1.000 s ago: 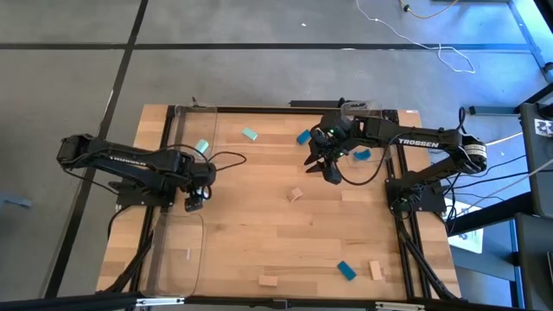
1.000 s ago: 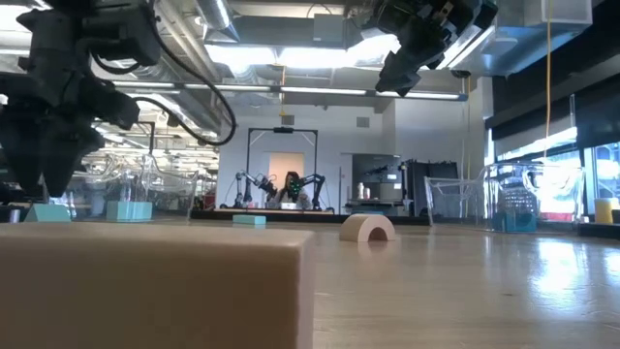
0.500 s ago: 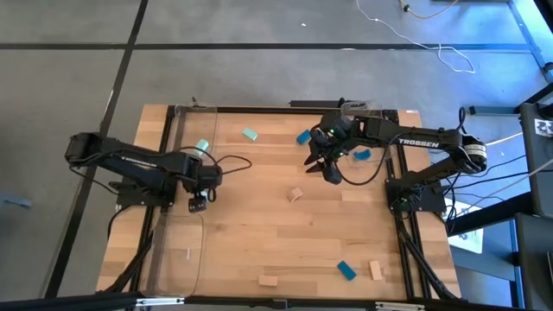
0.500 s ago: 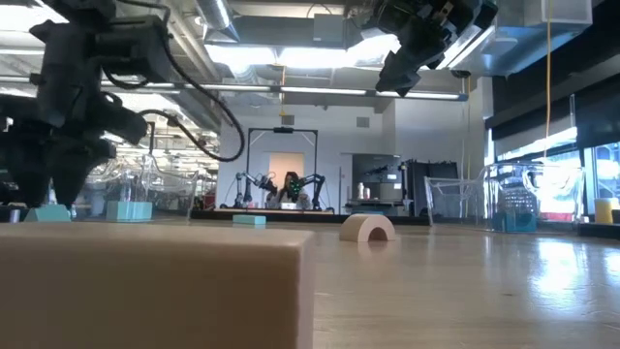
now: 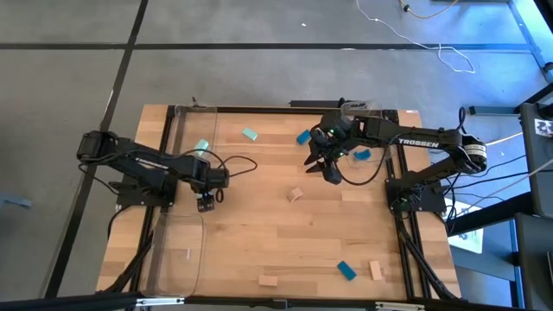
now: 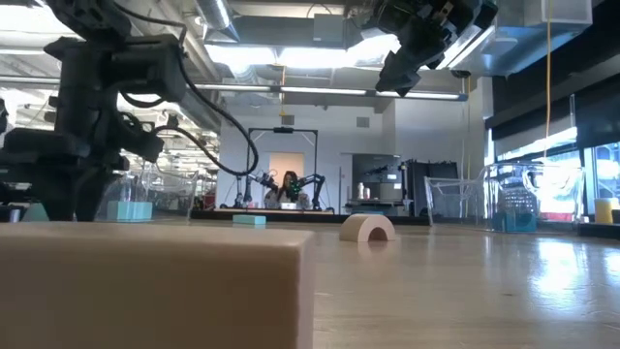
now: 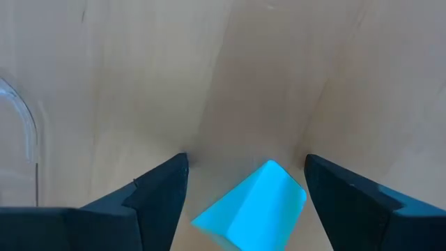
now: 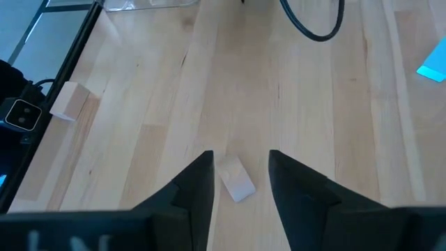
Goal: Sort & place blocks by color
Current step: Put the bottom light blue block into the top left transparent bin
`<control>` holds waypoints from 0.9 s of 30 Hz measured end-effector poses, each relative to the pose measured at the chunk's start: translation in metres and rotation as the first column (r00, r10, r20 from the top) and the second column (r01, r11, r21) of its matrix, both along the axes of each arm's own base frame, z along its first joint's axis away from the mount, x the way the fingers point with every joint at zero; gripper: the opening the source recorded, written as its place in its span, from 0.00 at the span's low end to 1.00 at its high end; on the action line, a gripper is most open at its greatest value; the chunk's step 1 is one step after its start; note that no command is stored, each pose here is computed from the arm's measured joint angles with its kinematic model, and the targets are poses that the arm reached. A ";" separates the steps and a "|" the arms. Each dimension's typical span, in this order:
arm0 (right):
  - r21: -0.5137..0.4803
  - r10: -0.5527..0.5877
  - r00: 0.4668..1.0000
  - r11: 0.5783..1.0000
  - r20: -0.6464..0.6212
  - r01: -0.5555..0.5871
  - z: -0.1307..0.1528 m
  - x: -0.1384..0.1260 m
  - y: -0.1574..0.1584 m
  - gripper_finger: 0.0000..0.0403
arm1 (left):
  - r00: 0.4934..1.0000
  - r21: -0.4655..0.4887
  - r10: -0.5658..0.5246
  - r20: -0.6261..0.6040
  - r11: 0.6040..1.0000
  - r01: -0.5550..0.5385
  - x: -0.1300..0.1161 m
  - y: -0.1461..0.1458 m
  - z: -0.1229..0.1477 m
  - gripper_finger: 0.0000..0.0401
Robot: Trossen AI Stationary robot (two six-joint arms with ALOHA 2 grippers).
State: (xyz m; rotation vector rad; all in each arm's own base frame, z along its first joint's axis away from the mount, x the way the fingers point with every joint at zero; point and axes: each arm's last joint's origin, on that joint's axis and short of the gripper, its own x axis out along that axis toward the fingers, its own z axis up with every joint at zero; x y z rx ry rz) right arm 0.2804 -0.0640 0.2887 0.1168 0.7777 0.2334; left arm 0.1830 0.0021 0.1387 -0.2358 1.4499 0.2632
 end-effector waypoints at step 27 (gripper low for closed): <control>0.000 0.000 1.000 1.000 0.000 0.000 0.000 0.000 0.000 0.34 | 0.992 -0.007 -0.057 -0.111 0.998 0.057 0.004 -0.006 0.015 0.70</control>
